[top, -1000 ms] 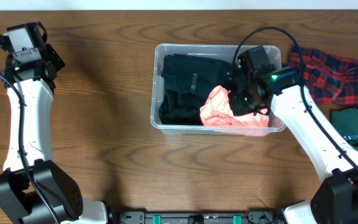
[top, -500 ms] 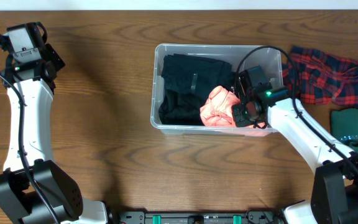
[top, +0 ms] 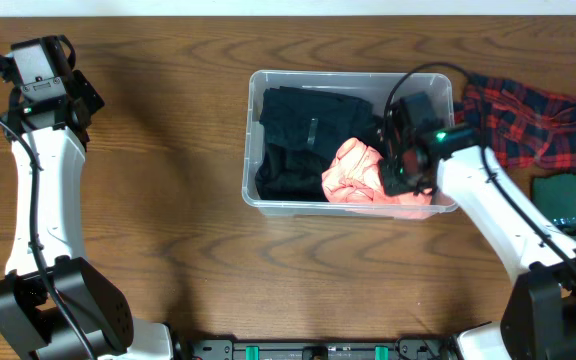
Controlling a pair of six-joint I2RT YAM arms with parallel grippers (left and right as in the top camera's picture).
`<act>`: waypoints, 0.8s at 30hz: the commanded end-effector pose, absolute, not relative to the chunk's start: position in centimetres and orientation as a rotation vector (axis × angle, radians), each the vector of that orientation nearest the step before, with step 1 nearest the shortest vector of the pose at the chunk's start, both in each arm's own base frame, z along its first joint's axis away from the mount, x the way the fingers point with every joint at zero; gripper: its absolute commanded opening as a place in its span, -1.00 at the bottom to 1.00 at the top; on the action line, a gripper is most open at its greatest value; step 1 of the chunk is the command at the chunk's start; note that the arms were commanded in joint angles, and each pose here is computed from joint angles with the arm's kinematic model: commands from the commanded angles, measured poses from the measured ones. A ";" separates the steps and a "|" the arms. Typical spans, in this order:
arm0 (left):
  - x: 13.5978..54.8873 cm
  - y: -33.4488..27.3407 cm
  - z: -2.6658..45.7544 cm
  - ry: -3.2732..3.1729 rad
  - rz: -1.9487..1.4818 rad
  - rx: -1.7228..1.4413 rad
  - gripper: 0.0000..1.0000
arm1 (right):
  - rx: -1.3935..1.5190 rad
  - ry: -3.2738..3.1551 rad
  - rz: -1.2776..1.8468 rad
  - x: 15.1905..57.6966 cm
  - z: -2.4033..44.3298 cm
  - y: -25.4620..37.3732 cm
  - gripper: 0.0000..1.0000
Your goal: Pack container
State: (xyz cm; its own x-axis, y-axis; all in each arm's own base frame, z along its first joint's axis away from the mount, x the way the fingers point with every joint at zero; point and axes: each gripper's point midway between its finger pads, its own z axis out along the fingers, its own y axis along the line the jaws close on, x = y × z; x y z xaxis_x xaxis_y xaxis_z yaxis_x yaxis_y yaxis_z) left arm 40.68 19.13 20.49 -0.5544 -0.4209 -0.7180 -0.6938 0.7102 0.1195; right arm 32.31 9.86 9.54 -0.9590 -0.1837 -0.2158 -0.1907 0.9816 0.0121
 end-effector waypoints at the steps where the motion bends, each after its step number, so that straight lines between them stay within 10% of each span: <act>1: 40.5 19.4 21.0 2.217 0.533 -0.850 0.96 | -0.245 2.842 0.050 34.3 13.6 9.3 -0.22; 24: 40.5 19.4 21.0 2.217 0.533 -0.850 0.96 | 0.978 2.717 -0.130 31.5 16.1 -14.2 -0.03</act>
State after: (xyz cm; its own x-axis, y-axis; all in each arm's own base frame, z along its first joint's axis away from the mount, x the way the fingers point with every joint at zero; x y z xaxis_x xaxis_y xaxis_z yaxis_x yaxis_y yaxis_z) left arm 40.66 19.15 20.49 -0.5542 -0.4210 -0.7180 -0.6943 0.7097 0.1198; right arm 32.41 -11.51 15.46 -0.8394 0.4881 -0.2391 0.5034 0.8641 -0.0035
